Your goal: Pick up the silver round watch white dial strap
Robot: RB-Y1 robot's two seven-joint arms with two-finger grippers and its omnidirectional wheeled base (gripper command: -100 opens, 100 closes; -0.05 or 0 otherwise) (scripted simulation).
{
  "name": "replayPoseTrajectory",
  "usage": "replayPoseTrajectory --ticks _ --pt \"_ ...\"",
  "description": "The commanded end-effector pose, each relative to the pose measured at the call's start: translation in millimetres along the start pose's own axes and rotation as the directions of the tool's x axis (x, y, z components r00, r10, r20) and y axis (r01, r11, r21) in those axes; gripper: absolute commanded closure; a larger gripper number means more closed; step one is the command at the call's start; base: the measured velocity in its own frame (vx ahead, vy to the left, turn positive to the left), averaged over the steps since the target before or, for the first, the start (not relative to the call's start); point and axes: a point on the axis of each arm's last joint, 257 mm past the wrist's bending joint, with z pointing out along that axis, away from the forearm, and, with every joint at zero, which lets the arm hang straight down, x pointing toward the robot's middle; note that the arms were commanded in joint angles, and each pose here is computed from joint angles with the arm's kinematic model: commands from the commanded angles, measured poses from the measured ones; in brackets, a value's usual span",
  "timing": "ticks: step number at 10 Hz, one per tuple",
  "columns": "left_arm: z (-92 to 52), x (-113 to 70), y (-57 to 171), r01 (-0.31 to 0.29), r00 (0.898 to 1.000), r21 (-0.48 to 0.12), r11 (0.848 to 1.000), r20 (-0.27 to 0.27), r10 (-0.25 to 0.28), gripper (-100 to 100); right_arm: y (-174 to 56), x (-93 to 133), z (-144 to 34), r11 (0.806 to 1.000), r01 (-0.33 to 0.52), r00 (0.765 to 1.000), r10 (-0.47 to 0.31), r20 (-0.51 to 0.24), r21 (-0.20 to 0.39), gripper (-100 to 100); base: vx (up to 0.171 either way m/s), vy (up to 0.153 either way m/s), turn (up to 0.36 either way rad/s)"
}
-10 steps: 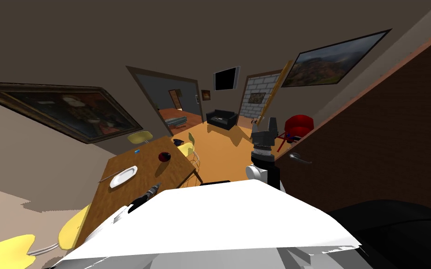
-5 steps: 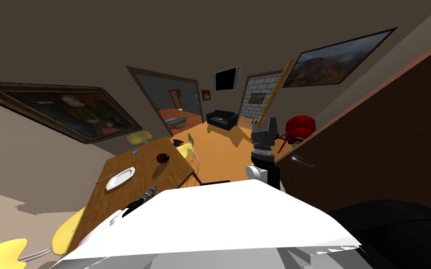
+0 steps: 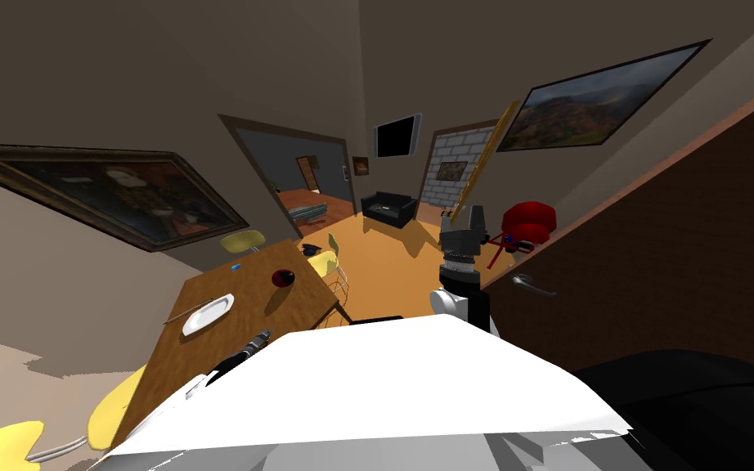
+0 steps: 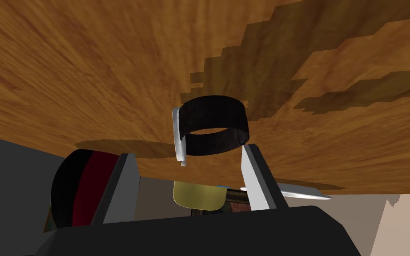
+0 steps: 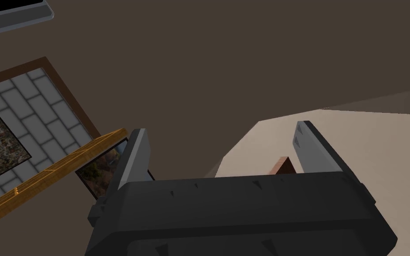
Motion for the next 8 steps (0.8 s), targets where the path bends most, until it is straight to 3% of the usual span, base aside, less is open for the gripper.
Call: replayPoseTrajectory --ticks 1,4,5,6,8 --pt "0.0 0.0 0 0.0 1.0 0.0 1.0 0.0 0.0 100 0 0 0.0 1.0 0.0 1.0 0.0 0.0 0.0 0 0.003 -0.003 -0.014" --pt "0.7 -1.9 -3 0.003 1.0 0.005 1.0 0.003 -0.003 100 0 0 0.0 1.0 0.0 1.0 0.0 0.0 0.0 0 0.0 0.0 0.0" --pt "0.7 -1.8 -3 0.002 1.0 0.005 1.0 0.003 -0.003 0 0 0 0.0 1.0 0.0 1.0 0.0 0.0 0.0 0 0.0 0.0 0.0" --pt "1.1 0.5 -6 0.002 1.0 -0.002 1.0 -0.002 -0.002 100 0 0 0.0 1.0 0.0 1.0 0.0 0.0 0.0 0 -0.032 0.022 -0.018" --pt "1.3 1.7 -13 0.003 1.0 -0.003 1.0 -0.002 -0.003 100 0 0 0.0 1.0 0.0 1.0 0.0 0.0 0.0 0 -0.057 0.034 -0.016"
